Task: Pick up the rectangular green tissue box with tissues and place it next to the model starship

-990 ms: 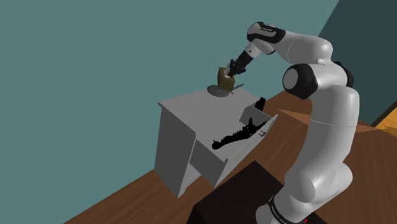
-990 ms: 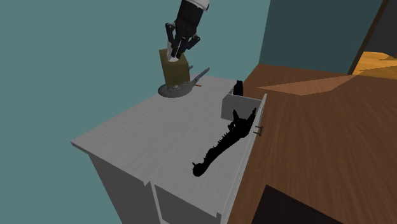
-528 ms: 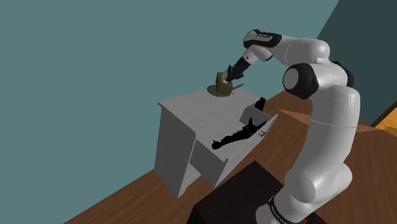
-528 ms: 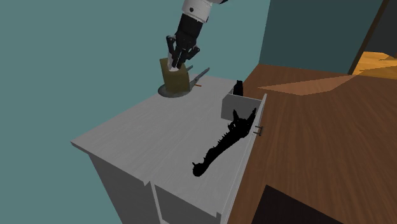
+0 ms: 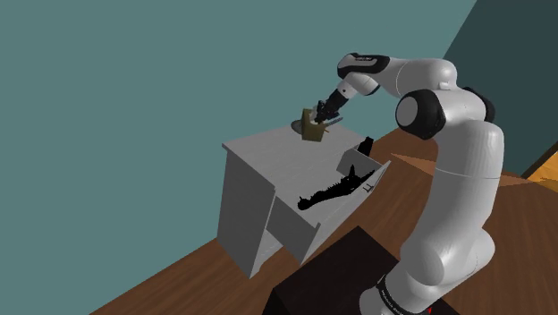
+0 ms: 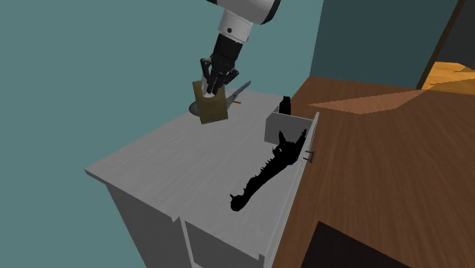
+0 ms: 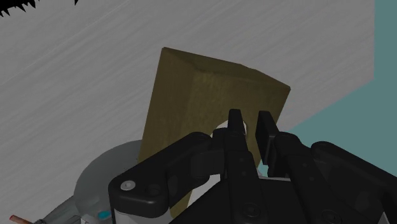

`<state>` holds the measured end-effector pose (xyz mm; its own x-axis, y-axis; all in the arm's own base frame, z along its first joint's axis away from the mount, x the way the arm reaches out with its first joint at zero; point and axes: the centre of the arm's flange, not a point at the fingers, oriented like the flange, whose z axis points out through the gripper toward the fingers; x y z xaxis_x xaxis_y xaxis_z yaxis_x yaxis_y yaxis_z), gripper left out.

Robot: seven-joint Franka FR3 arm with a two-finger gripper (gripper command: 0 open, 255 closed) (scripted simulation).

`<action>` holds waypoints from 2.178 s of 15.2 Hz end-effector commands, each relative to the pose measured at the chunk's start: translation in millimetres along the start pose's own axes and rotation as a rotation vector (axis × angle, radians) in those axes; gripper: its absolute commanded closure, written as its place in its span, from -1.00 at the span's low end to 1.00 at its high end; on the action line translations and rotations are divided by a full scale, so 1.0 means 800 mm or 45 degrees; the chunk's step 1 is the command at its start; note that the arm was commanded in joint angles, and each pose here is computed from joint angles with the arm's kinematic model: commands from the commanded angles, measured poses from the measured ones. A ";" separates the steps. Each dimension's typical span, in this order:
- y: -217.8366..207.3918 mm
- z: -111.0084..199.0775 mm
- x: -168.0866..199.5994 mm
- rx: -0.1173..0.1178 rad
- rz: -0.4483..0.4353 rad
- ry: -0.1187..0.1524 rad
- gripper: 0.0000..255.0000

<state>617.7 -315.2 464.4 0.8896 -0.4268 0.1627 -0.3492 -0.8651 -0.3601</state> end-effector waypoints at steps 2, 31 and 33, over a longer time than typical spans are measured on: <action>0.007 0.018 -0.005 0.000 0.000 0.001 1.00; 0.041 0.089 -0.020 0.000 0.000 0.001 -1.00; 0.041 0.056 -0.020 0.000 0.000 0.001 -1.00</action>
<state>610.6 -322.5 397.9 0.8893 -0.4270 0.1641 -0.3490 -0.8653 -0.3599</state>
